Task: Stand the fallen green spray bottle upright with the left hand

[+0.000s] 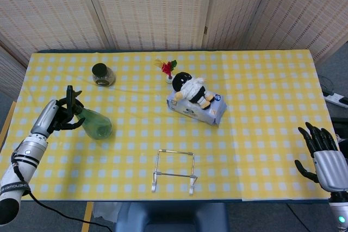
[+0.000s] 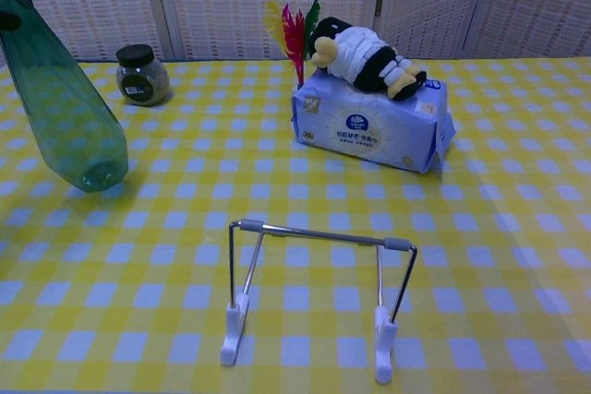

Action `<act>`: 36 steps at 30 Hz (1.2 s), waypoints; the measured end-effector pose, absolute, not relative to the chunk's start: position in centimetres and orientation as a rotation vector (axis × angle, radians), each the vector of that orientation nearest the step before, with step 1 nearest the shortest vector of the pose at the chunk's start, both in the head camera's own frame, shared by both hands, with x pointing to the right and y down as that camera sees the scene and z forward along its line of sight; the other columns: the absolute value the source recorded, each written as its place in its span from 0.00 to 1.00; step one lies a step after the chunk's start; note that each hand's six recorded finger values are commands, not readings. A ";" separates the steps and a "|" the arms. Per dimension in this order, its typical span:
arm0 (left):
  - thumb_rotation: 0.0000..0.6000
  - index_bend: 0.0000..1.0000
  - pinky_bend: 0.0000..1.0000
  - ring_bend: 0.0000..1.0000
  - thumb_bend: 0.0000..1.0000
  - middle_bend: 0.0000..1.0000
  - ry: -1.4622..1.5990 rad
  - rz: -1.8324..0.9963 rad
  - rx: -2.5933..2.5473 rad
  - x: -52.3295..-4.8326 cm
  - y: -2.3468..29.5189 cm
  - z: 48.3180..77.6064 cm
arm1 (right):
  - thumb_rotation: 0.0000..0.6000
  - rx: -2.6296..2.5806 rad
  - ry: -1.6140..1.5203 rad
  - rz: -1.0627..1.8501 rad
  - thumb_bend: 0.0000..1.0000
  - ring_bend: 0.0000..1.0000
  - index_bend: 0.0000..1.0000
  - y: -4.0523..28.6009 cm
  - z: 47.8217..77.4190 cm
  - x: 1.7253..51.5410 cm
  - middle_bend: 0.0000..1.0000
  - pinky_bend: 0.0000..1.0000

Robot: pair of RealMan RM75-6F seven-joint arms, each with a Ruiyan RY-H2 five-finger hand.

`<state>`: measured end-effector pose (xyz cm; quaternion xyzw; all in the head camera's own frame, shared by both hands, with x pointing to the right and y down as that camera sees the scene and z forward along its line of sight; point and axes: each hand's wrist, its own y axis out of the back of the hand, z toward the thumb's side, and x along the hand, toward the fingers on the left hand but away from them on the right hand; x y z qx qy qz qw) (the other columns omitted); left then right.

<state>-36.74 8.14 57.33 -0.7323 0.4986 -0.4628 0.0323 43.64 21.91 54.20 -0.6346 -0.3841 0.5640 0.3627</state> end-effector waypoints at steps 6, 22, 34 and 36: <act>1.00 0.69 1.00 1.00 0.53 1.00 1.539 -1.464 -2.256 -37.5 7.8 58.0 | 1.00 -1.630 -0.996 1.452 0.36 0.00 0.00 21.9 54.1 43.7 0.00 0.00; 1.00 0.68 1.00 1.00 0.53 1.00 1.493 -1.484 -2.234 -38.2 8.0 59.2 | 1.00 -1.623 -0.992 1.458 0.36 0.00 0.00 21.8 54.3 43.7 0.00 0.00; 1.00 0.59 1.00 1.00 0.39 1.00 1.465 -1.443 -2.236 -37.8 8.4 59.7 | 1.00 -1.617 -0.995 1.451 0.36 0.00 0.00 21.8 54.2 43.7 0.00 0.00; 1.00 0.59 1.00 1.00 0.38 1.00 1.464 -1.443 -2.238 -37.8 8.5 59.8 | 1.00 -1.616 -0.994 1.450 0.36 0.00 0.00 21.8 54.2 43.7 0.00 0.00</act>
